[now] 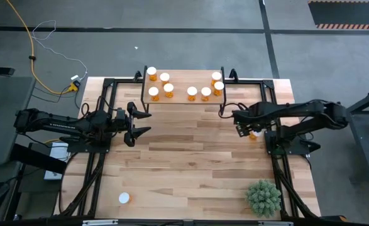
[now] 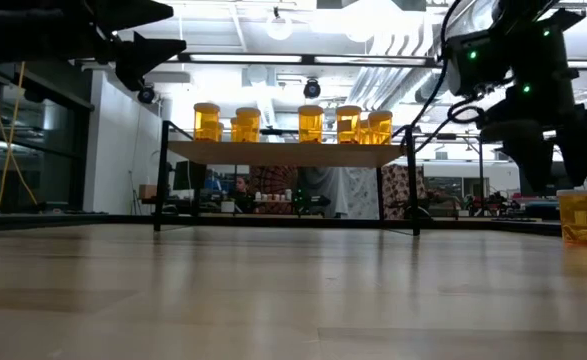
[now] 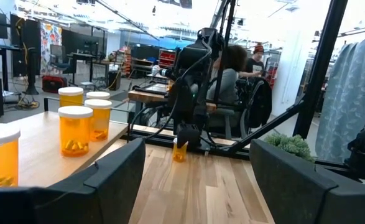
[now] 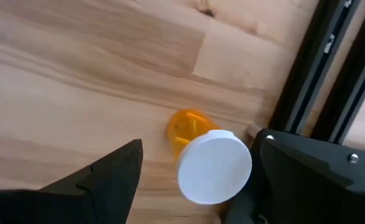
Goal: Pick and place medicine bottles onto shelf by color
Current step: Put the orange pill bottle on the shelf
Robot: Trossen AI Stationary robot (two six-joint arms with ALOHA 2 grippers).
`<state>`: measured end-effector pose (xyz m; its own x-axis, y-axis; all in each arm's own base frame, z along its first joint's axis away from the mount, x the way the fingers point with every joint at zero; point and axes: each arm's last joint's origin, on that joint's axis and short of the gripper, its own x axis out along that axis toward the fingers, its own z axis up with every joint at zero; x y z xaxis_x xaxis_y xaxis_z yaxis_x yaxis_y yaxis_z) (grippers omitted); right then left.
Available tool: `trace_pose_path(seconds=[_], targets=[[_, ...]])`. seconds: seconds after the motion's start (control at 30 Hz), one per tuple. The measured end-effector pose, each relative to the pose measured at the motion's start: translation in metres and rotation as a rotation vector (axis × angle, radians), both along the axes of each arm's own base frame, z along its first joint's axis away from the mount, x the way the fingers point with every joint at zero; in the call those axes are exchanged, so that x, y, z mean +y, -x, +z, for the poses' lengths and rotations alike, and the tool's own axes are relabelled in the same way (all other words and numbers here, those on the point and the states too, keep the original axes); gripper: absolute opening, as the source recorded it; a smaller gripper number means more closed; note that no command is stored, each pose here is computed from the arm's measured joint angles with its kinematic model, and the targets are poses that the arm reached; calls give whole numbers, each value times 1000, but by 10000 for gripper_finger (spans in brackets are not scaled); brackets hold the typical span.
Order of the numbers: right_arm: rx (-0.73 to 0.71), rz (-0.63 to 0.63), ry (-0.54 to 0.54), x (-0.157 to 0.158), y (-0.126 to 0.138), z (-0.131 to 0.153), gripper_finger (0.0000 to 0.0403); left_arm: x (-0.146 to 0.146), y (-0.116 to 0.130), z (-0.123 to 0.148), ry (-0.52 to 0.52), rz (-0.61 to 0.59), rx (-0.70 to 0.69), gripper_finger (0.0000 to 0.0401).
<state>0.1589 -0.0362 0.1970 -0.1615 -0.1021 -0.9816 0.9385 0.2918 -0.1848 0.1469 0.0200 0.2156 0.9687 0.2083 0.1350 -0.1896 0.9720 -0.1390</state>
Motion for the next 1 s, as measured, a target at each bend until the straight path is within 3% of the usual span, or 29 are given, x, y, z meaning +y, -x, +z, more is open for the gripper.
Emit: trace_pose_path(seconds=[0.33,0.5,0.8,1.0], targets=[[166,46,-93,-6,-13,-26,316,0,0,0,1,-1,0,280],[176,58,-149,-5,-15,-30,316,0,0,0,0,-2,0,280],[173,84,-158,-4,-15,-29,313,0,0,0,3,-3,0,280],[173,86,-159,-4,-15,-29,280,0,0,0,3,-3,0,280]])
